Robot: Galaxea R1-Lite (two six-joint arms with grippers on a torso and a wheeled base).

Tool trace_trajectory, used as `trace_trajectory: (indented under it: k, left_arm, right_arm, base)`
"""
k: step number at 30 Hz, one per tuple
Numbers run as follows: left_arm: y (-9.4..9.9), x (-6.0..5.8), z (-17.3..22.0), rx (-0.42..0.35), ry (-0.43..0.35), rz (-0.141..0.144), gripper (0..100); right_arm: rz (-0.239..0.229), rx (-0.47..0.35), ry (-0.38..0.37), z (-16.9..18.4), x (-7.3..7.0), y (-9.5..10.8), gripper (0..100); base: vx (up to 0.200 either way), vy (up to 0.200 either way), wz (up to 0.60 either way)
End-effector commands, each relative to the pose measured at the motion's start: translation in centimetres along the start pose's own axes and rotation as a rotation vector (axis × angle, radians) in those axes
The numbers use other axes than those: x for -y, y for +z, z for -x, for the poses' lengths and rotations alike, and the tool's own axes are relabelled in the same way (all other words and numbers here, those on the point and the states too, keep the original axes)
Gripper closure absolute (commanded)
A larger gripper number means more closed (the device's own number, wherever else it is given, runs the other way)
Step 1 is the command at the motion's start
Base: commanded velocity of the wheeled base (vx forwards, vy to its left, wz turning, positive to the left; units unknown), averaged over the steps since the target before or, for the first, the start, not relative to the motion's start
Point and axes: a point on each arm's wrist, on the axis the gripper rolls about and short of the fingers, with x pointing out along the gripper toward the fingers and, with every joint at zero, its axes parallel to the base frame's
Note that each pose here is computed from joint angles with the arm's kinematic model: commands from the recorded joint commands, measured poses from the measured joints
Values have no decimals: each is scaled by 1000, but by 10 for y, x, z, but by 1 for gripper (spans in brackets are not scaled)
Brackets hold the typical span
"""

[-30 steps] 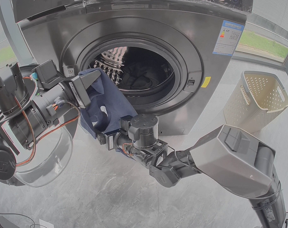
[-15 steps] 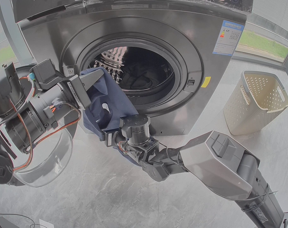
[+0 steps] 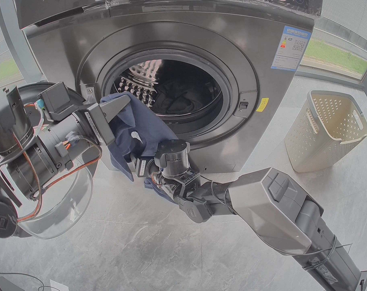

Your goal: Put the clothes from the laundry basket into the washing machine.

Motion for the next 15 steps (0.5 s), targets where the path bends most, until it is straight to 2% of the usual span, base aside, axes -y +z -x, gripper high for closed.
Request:
trace_trajectory:
  k: [1, 6, 13, 15]
  left_arm:
    - [1, 0, 0, 3, 3, 0, 100]
    - [0, -2, -2, 2, 11, -1, 100]
    - [1, -8, -5, 7, 35, -5, 100]
    - [1, -14, -8, 7, 51, -8, 100]
  right_arm:
    - [3, -13, -2, -1, 0, -8, 100]
    - [8, -39, -11, 7, -1, -9, 100]
    - [13, -56, -28, 37, -3, 10, 100]
    - [22, -83, -32, 65, -5, 23, 100]
  base:
    - [0, 0, 0]
    - [0, 0, 0]
    - [0, 0, 0]
    - [0, 0, 0]
